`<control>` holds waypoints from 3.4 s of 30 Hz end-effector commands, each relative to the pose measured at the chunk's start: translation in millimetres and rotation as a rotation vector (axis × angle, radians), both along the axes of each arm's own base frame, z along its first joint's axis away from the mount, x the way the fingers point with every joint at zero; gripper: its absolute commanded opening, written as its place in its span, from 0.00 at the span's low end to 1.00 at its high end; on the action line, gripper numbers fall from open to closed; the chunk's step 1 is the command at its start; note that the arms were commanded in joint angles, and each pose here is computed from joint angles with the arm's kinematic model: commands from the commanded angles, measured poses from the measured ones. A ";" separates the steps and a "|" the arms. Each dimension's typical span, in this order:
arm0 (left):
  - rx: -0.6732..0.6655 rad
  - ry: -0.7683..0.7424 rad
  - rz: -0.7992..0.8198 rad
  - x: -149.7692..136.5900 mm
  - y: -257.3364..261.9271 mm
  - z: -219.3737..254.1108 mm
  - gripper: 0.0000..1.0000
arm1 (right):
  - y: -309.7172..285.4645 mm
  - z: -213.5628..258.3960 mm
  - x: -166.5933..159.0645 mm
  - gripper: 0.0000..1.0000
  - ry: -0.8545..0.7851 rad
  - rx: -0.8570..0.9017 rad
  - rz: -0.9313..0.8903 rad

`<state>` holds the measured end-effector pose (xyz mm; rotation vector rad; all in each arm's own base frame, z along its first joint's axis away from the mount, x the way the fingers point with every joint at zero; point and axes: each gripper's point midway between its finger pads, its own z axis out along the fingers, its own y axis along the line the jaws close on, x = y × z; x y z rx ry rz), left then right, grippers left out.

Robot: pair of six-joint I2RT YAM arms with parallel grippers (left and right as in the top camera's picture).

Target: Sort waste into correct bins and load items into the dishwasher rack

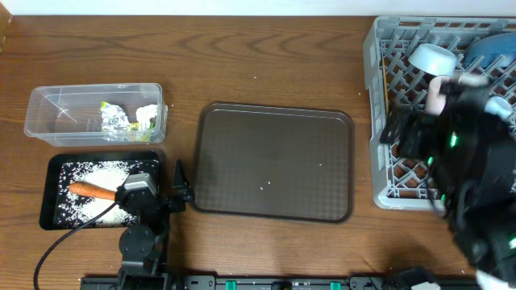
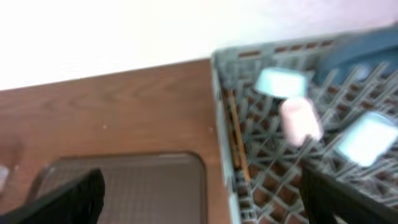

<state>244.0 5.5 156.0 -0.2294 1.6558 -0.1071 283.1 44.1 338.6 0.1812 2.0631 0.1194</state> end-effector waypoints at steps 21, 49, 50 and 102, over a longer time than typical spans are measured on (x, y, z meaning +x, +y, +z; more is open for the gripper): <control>0.019 0.051 0.009 -0.6 2.2 -18.1 0.98 | -29.6 -149.3 -44.9 0.99 -0.353 0.214 0.006; 0.019 0.051 0.009 -0.5 2.2 -18.1 0.98 | -46.4 -181.9 -37.0 0.99 -0.423 -0.177 0.042; 0.019 0.050 0.009 -0.5 2.2 -18.0 0.98 | -46.1 -181.9 -37.0 0.99 -0.424 -0.176 0.043; 0.019 0.051 0.009 -0.6 2.2 -18.1 0.98 | -38.6 -180.8 -37.0 0.99 -0.431 -0.119 0.066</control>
